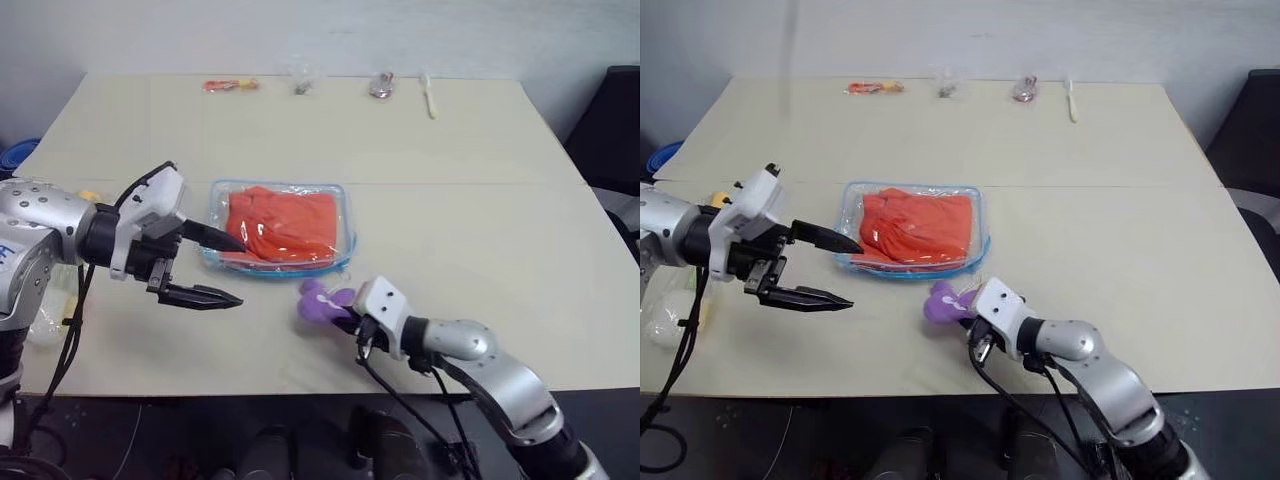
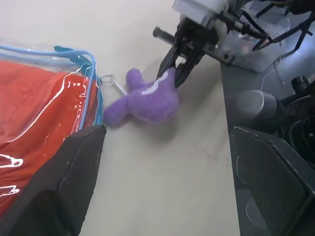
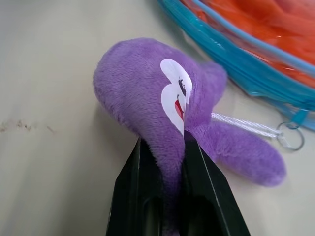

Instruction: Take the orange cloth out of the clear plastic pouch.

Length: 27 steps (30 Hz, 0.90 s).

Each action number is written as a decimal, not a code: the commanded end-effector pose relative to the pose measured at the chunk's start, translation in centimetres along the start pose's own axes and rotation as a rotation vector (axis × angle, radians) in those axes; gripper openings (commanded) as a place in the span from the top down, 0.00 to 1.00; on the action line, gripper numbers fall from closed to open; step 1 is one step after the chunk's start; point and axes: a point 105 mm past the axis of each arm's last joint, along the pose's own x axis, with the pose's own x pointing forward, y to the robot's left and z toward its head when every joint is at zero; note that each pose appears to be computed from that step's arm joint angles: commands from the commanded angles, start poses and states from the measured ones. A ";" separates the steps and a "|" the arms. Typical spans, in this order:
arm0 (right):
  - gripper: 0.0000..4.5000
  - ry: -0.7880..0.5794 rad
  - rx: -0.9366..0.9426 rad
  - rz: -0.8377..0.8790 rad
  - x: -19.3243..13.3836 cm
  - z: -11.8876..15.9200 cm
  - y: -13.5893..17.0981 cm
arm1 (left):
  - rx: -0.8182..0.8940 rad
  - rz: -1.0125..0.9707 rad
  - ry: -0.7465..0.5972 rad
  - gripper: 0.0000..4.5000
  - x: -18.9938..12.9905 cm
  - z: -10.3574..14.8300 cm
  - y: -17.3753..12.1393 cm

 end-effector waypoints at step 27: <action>0.09 -0.107 0.153 0.225 -2.8 4.3 1.3 | 0.083 -0.068 -0.007 0.03 1.7 0.4 0.5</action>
